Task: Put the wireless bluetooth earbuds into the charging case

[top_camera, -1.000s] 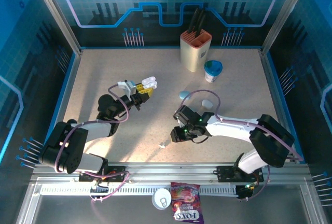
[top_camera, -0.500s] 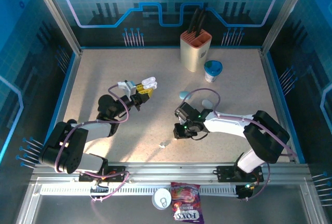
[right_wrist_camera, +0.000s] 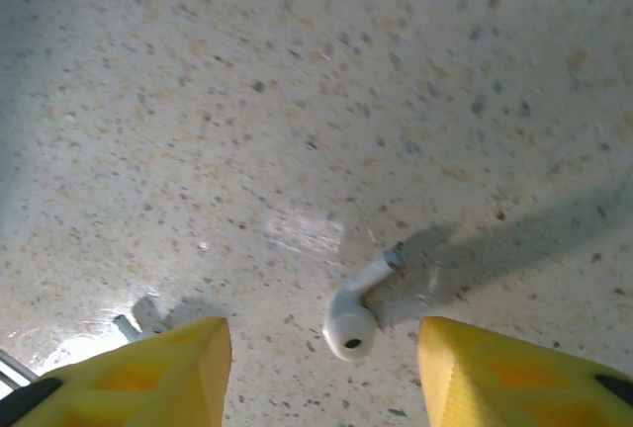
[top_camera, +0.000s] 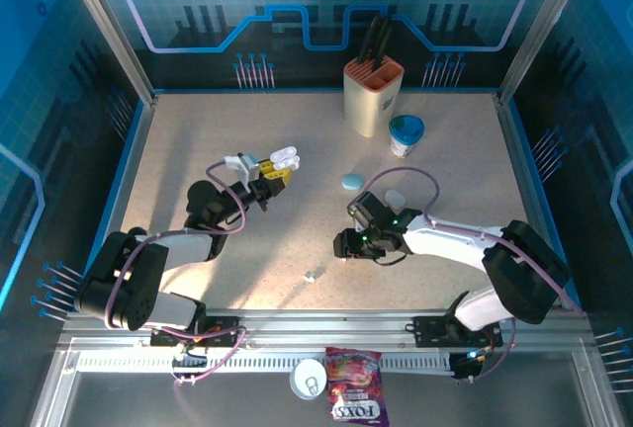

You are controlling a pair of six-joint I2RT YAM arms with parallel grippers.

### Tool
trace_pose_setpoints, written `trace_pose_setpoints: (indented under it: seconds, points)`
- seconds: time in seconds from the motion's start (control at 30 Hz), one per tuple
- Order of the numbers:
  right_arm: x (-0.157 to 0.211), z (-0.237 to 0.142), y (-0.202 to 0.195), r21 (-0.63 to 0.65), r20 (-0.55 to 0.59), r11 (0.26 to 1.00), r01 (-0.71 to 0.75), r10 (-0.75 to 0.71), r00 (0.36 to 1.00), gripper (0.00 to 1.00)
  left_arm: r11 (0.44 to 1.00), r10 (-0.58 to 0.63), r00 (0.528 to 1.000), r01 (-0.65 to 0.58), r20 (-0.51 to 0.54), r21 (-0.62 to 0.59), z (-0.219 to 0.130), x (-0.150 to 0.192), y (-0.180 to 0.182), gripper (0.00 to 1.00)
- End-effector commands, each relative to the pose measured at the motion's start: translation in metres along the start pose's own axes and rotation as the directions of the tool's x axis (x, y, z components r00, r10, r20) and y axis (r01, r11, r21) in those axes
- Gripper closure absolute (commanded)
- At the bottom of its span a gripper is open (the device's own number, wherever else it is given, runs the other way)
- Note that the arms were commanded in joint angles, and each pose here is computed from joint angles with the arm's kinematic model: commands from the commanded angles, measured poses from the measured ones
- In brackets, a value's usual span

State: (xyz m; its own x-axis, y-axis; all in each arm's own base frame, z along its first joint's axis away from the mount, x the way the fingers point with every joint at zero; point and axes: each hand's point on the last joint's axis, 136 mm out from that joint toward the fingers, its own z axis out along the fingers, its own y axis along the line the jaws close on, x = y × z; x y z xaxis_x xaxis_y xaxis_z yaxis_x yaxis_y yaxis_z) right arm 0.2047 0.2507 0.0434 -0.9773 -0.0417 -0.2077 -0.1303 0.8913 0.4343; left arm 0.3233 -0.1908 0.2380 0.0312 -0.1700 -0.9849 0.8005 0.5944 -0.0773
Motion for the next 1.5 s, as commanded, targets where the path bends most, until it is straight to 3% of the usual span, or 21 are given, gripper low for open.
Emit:
trace_pose_setpoints:
  seconds: [0.0, 0.17, 0.53, 0.97, 1.13, 1.47]
  points:
    - [-0.009, -0.001, 0.01, -0.013, -0.024, 0.993, 0.114, -0.114, 0.993, 0.44, 1.0, 0.014, 0.999, -0.015, 0.031, 0.021, 0.0, -0.008, -0.002, 0.96]
    - [-0.013, 0.014, 0.02, -0.047, -0.12, 0.976, 0.212, -0.217, 0.969, 0.42, 1.0, 0.012, 0.999, -0.012, 0.033, 0.018, -0.001, -0.008, -0.003, 0.95]
    - [0.012, 0.013, 0.0, -0.062, -0.275, 0.964, 0.258, -0.264, 0.924, 0.41, 1.0, 0.009, 1.0, -0.009, 0.028, 0.009, -0.004, -0.007, -0.003, 0.95]
    - [0.038, -0.002, 0.016, -0.122, -0.323, 0.956, 0.266, -0.292, 0.9, 0.42, 1.0, -0.001, 1.0, 0.0, 0.019, 0.012, 0.0, -0.003, 0.001, 0.94]
    - [0.022, -0.008, 0.01, -0.037, -0.279, 0.926, 0.375, -0.37, 0.886, 0.41, 1.0, 0.002, 1.0, -0.002, 0.026, -0.005, 0.0, -0.003, 0.004, 0.94]
    - [0.007, 0.017, 0.025, -0.081, -0.316, 0.881, 0.465, -0.466, 0.827, 0.4, 1.0, -0.001, 0.999, 0.002, 0.032, -0.027, -0.006, -0.005, 0.007, 0.94]
